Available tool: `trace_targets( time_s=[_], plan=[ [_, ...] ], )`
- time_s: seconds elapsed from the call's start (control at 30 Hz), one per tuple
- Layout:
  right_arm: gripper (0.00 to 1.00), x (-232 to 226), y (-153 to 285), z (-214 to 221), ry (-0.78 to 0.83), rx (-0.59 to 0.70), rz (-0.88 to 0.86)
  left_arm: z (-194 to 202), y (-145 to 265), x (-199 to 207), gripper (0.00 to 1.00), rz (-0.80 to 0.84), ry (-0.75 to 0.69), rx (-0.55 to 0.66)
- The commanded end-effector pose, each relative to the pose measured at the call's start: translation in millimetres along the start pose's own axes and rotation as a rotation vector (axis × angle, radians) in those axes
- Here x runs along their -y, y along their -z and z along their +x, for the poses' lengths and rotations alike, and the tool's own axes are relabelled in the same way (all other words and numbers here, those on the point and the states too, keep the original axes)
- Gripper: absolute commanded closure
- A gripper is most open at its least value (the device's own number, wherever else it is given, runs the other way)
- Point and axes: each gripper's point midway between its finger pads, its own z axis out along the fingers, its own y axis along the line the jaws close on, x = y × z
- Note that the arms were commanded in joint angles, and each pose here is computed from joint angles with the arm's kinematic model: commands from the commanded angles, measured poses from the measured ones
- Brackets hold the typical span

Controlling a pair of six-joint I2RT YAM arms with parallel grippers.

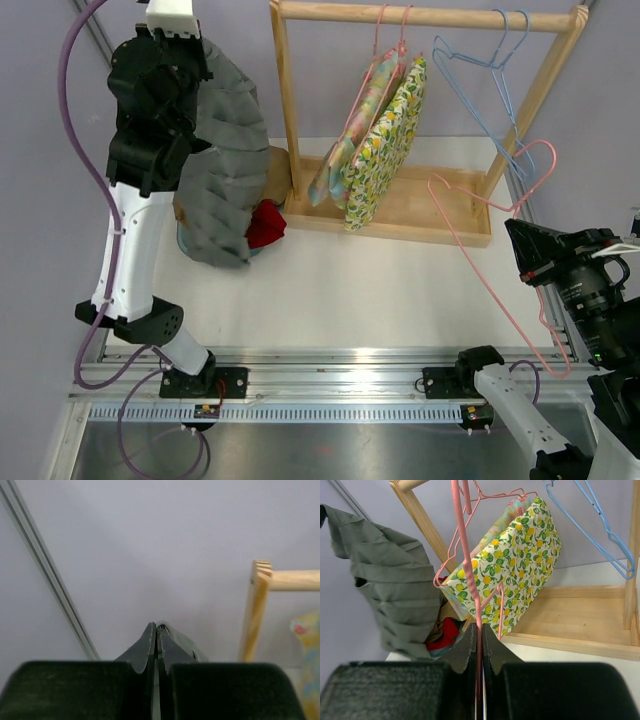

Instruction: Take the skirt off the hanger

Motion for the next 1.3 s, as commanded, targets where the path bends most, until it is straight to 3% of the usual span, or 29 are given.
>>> trace_targets(
  time_s=[0.0,0.07,0.23,0.27,0.3,0.37,0.4,0.47,0.5,0.6,0.63,0.7,0.77,0.8,0.87,1.0,1.17,1.27],
  plan=[
    [1.00,1.2,-2.2,-10.0,0.016,0.045,0.010,7.5,-30.1,-11.6,1.00,-0.018,0.024,0.074],
    [1.00,2.3,-1.3,-8.9,0.024,0.039,0.014,32.8,-44.8,-22.7,1.00,-0.085,0.025,0.049],
    [1.00,4.5,-4.1,-6.5,0.033,0.036,0.019,185.8,-71.7,-47.2,1.00,-0.194,0.074,-0.223],
    [1.00,5.0,-5.3,-6.2,0.027,0.039,0.021,208.9,-71.8,-50.5,0.96,-0.215,0.074,-0.272],
    [1.00,6.6,-10.8,-2.7,0.022,0.027,0.026,236.0,-73.1,-54.0,0.58,-0.250,0.112,-0.326],
    [1.00,5.2,-17.0,-4.8,0.010,0.033,0.022,275.9,-62.6,-49.9,0.03,-0.235,0.131,-0.475],
    [1.00,6.3,-23.9,-2.8,0.008,0.025,0.025,290.4,-51.6,-49.8,0.01,-0.254,0.154,-0.549],
    [1.00,4.4,-34.8,-7.8,0.007,0.043,0.017,296.0,-36.7,-46.9,0.01,-0.245,0.174,-0.580],
    [1.00,8.3,-47.3,-11.6,0.009,0.055,0.040,266.8,-25.1,-47.3,0.01,-0.231,0.208,-0.517],
    [1.00,12.9,-75.5,-17.0,0.018,0.059,0.069,263.7,8.4,-37.4,0.01,-0.175,0.228,-0.518],
    [1.00,10.5,-84.4,-24.0,0.021,0.080,0.061,243.1,25.9,-36.1,0.01,-0.140,0.242,-0.482],
    [1.00,13.8,-106.7,-33.9,0.039,0.092,0.090,263.9,55.2,-25.1,0.01,-0.101,0.225,-0.556],
    [1.00,12.5,-121.1,-51.7,0.061,0.134,0.101,254.4,83.8,-19.0,0.01,-0.055,0.226,-0.549],
    [1.00,14.9,-140.5,-51.5,0.069,0.131,0.110,277.0,105.9,-6.3,0.01,-0.016,0.211,-0.616],
    [1.00,11.8,-155.6,-63.5,0.090,0.160,0.103,274.9,135.4,-0.4,0.01,0.020,0.225,-0.602],
    [1.00,19.0,-212.8,-65.4,0.132,0.142,0.133,320.8,184.7,22.5,0.01,0.092,0.231,-0.648],
    [1.00,19.6,-257.9,-77.0,0.148,0.187,0.134,347.0,201.7,29.4,0.01,0.092,0.191,-0.697],
    [1.00,26.8,-279.0,-80.2,0.169,0.200,0.169,342.8,198.8,31.2,0.01,0.082,0.167,-0.695]
  ],
)
